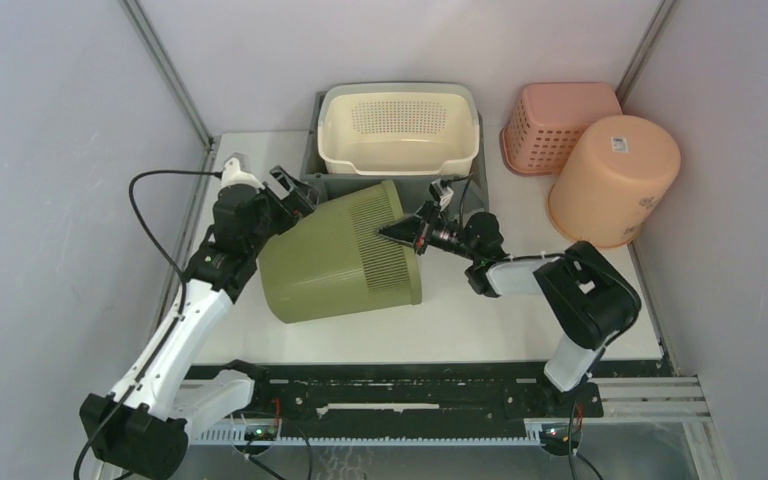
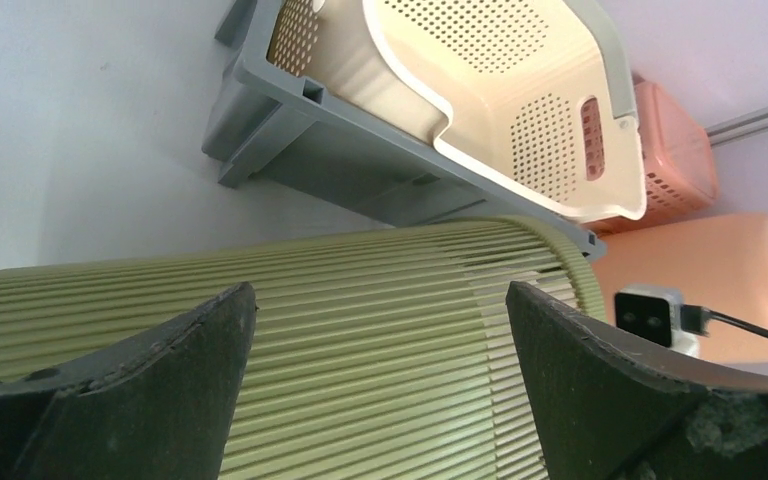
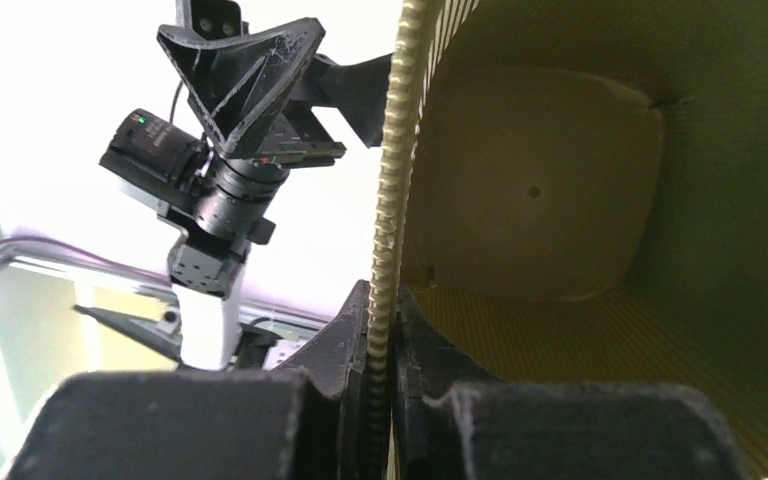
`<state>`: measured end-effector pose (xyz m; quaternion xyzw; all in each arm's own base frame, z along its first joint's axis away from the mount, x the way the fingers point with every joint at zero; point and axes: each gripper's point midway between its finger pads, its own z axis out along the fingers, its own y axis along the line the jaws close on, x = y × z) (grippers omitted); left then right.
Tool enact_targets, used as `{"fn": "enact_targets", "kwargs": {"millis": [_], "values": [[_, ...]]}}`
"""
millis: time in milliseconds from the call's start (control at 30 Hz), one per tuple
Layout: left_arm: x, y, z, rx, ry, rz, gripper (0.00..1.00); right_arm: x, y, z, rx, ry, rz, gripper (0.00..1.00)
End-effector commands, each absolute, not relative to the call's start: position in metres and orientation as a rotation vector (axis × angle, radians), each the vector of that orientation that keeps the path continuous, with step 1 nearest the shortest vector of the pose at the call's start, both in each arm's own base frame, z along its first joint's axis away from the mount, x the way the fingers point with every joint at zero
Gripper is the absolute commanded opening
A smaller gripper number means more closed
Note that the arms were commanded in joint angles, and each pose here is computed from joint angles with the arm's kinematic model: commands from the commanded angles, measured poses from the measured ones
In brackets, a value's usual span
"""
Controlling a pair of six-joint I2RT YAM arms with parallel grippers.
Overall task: Turn the large container upside down
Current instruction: Turn the container upside down at the center of the board.
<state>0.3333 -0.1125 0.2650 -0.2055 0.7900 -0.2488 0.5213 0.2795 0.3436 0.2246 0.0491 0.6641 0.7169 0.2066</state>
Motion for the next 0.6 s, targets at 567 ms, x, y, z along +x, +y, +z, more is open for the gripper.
{"fn": "enact_targets", "kwargs": {"millis": [567], "values": [[0.220,-0.121,0.297,-0.359,1.871,-0.831,1.00,0.279,0.408,0.181,0.174,1.845,2.203,0.00]]}}
